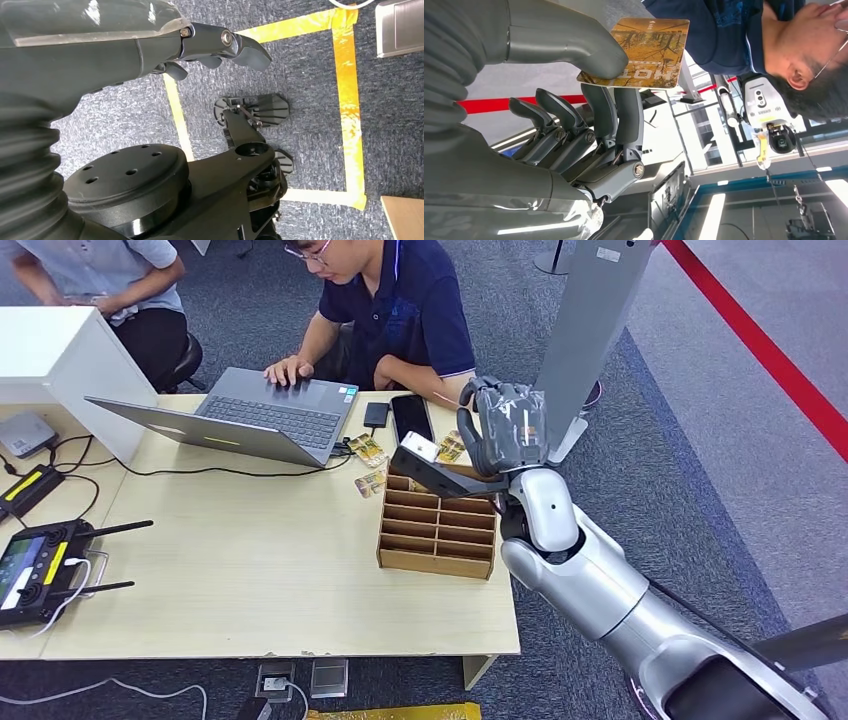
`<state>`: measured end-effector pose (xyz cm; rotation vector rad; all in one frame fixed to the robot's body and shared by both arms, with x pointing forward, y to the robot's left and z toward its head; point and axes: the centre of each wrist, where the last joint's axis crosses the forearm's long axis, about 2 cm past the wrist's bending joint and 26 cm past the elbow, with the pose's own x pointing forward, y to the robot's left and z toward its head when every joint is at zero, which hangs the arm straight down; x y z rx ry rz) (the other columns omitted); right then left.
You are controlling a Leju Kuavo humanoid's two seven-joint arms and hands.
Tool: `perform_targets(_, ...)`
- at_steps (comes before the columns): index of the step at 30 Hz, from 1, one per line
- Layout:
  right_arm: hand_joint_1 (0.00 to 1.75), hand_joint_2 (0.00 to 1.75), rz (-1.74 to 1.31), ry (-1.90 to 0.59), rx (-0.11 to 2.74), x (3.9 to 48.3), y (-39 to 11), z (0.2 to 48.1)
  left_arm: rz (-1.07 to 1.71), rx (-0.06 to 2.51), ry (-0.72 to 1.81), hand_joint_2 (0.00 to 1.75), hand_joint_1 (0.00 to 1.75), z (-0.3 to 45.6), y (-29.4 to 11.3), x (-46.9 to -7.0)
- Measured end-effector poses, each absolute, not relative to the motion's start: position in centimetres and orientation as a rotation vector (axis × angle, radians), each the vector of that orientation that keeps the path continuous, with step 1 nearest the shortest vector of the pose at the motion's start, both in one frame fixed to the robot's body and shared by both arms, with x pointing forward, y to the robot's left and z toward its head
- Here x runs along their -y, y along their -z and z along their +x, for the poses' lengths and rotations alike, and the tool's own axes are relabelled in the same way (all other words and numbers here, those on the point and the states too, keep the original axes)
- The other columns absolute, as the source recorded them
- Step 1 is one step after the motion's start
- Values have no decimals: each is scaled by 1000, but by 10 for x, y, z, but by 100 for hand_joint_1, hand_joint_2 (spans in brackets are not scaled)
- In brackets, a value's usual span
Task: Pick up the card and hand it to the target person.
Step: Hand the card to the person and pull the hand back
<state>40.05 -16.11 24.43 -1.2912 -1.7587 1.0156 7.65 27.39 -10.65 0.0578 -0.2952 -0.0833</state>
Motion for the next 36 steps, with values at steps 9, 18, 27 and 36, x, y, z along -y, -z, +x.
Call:
perform_targets(9, 175, 175, -1284, -1021, 1760, 160, -244, 401, 55, 298, 80, 175, 0, 77, 106, -273)
perform_targets(18, 175, 175, -1280, -1022, 1762, 159, -245, 401, 55, 297, 79, 175, 0, 77, 106, -273)
perform_targets(27, 175, 175, -1275, -1025, 1758, 160, -244, 401, 55, 298, 81, 175, 0, 77, 106, -273)
perform_targets(36, 175, 175, -1273, -1027, 1757, 161, -244, 402, 57, 301, 82, 175, 0, 78, 106, -273)
